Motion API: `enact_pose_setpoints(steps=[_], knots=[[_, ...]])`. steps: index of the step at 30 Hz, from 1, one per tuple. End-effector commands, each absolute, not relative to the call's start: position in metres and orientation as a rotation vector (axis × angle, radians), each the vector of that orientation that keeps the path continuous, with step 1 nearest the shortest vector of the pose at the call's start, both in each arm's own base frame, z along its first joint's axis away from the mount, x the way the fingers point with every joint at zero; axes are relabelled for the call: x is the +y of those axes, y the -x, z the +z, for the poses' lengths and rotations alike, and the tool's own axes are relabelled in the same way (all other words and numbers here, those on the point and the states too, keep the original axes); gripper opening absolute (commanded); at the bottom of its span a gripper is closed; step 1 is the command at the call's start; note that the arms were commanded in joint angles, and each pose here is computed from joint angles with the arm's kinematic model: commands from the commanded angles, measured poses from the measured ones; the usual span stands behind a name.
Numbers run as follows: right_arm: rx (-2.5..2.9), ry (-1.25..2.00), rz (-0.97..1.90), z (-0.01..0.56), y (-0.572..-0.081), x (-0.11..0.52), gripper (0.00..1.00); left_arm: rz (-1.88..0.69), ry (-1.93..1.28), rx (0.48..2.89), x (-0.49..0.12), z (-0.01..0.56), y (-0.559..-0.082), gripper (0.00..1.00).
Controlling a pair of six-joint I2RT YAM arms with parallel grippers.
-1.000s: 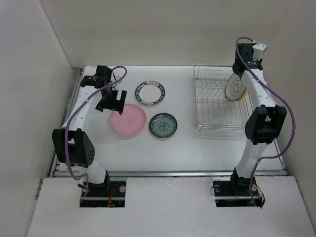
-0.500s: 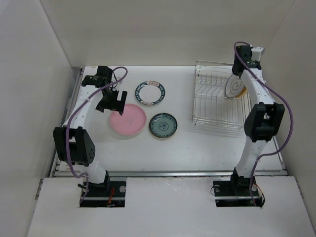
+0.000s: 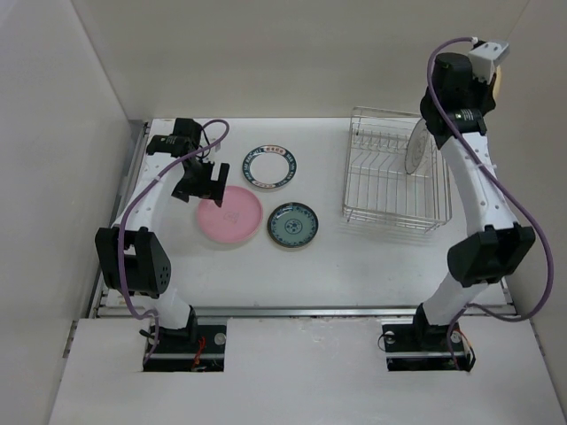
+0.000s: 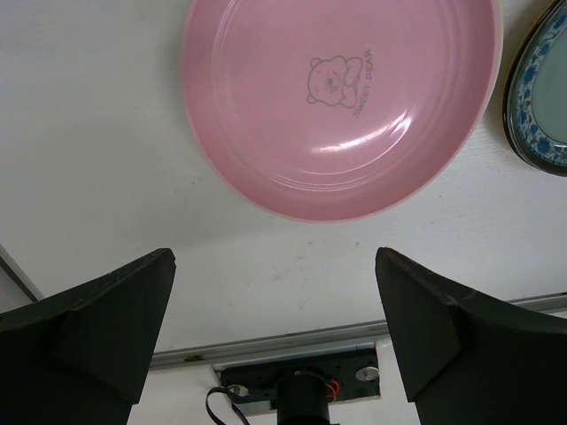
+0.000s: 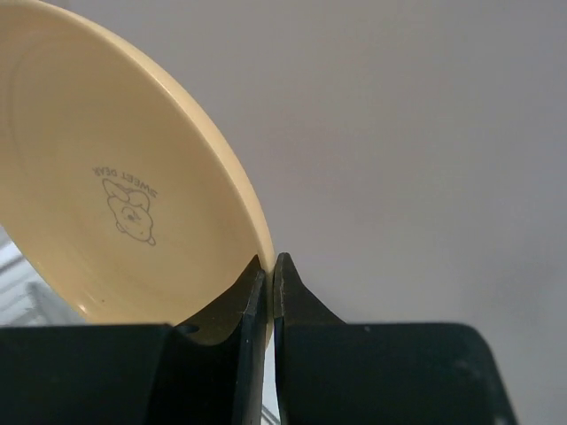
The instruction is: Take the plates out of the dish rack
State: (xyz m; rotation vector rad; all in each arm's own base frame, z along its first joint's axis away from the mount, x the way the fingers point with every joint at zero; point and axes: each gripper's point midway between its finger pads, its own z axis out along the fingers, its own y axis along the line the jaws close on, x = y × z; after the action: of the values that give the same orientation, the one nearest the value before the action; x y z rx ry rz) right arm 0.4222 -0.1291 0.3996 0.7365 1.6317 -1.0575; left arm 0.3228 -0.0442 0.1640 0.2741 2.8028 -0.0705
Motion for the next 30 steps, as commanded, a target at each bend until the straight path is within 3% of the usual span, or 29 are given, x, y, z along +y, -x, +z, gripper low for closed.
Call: enact_pose_setpoints(steps=[1, 5, 8, 12, 15, 26, 27, 30], knots=[[1.413, -0.831, -0.978, 0.475, -0.381, -0.111, 0.00, -0.141, -0.298, 2.787, -0.052, 0.174, -0.319, 0.95], [1.447, -0.675, -0.801, 0.485, -0.385, -0.054, 0.00, -0.232, -0.344, 2.741, -0.063, 0.188, -0.315, 0.95], [1.582, -0.382, -0.629, 0.451, -0.407, 0.027, 0.00, -0.339, -0.423, 2.669, -0.076, 0.207, -0.313, 0.95], [1.785, -0.002, -0.069, 0.385, -0.421, 0.165, 0.00, -0.500, -0.492, 2.577, -0.098, 0.229, -0.310, 0.96], [1.876, 0.290, 0.460, 0.336, -0.406, 0.271, 0.00, -0.527, -0.491, 2.500, -0.104, 0.243, -0.317, 0.96], [1.896, 0.576, 0.996, 0.273, -0.367, 0.378, 0.00, -0.406, -0.399, 2.547, -0.090, 0.215, -0.335, 0.96], [1.903, 0.604, 1.050, 0.266, -0.360, 0.384, 0.00, -0.388, -0.380, 2.577, -0.087, 0.207, -0.338, 0.94], [1.933, 0.623, 1.129, 0.248, -0.354, 0.394, 0.00, -0.365, -0.371, 2.627, -0.084, 0.193, -0.339, 0.76]])
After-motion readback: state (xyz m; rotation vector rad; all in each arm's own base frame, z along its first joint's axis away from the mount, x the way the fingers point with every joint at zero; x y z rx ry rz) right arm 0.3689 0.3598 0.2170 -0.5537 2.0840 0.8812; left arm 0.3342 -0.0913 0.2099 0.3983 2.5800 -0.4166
